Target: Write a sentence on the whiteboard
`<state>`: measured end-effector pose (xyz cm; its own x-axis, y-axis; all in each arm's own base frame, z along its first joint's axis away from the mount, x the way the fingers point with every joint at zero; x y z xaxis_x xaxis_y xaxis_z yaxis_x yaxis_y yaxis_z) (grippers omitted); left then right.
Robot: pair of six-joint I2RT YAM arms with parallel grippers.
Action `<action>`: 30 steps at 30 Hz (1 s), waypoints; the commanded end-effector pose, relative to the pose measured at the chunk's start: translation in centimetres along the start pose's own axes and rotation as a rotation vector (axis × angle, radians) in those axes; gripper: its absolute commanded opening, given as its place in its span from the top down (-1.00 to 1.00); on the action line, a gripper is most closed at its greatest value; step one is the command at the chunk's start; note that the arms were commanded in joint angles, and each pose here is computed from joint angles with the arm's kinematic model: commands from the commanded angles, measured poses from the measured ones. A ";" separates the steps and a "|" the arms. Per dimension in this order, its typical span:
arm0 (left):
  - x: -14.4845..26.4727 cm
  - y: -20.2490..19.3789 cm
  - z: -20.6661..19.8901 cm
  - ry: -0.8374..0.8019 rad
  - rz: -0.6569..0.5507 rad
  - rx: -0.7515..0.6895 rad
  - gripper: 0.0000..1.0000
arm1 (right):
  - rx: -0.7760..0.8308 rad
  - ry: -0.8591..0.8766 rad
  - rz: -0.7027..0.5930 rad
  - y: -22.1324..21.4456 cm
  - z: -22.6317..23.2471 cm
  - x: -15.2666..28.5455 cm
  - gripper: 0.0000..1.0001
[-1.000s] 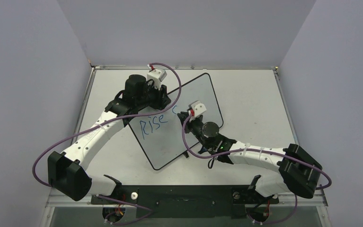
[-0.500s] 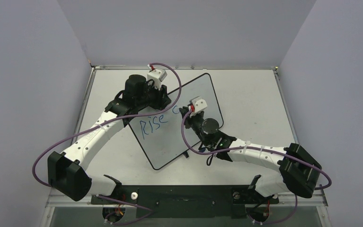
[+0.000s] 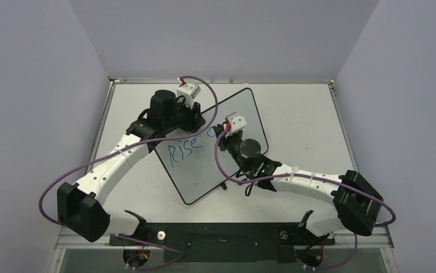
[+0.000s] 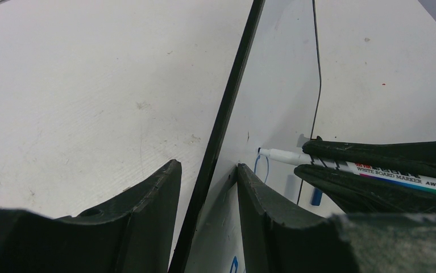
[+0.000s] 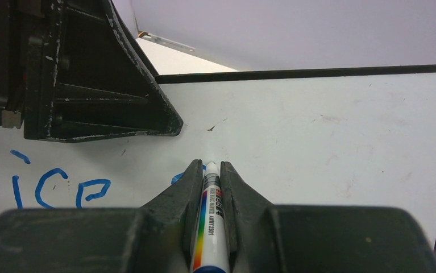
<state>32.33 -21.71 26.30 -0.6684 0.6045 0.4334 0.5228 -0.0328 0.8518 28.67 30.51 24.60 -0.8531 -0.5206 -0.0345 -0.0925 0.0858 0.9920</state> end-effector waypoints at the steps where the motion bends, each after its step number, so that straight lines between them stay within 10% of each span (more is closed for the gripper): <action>1: 1.7 3.7 -1.5 -0.040 -0.148 -0.059 1.00 | -0.012 -0.020 -0.015 0.4 -0.4 -0.1 1.00; 30: 1.9 3.9 -1.6 -0.044 -0.157 -0.062 1.00 | -0.034 -0.072 -0.044 1.5 -2.4 2.9 1.00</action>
<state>32.09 -21.73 26.57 -0.6705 0.6064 0.4274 0.5166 -0.0318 0.8556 27.40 27.66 22.62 -0.8802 -0.4745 0.0077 -0.0477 0.1045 0.9934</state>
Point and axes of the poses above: each gripper's point midway between its finger pads, its own x axis back along the fingers, its own z axis along the line the jaws close on, y = z × x, the point moved 3 cm from there along x, back along the fingers, and after that the axes turned 7 degrees about x, right-handed, at the moved point
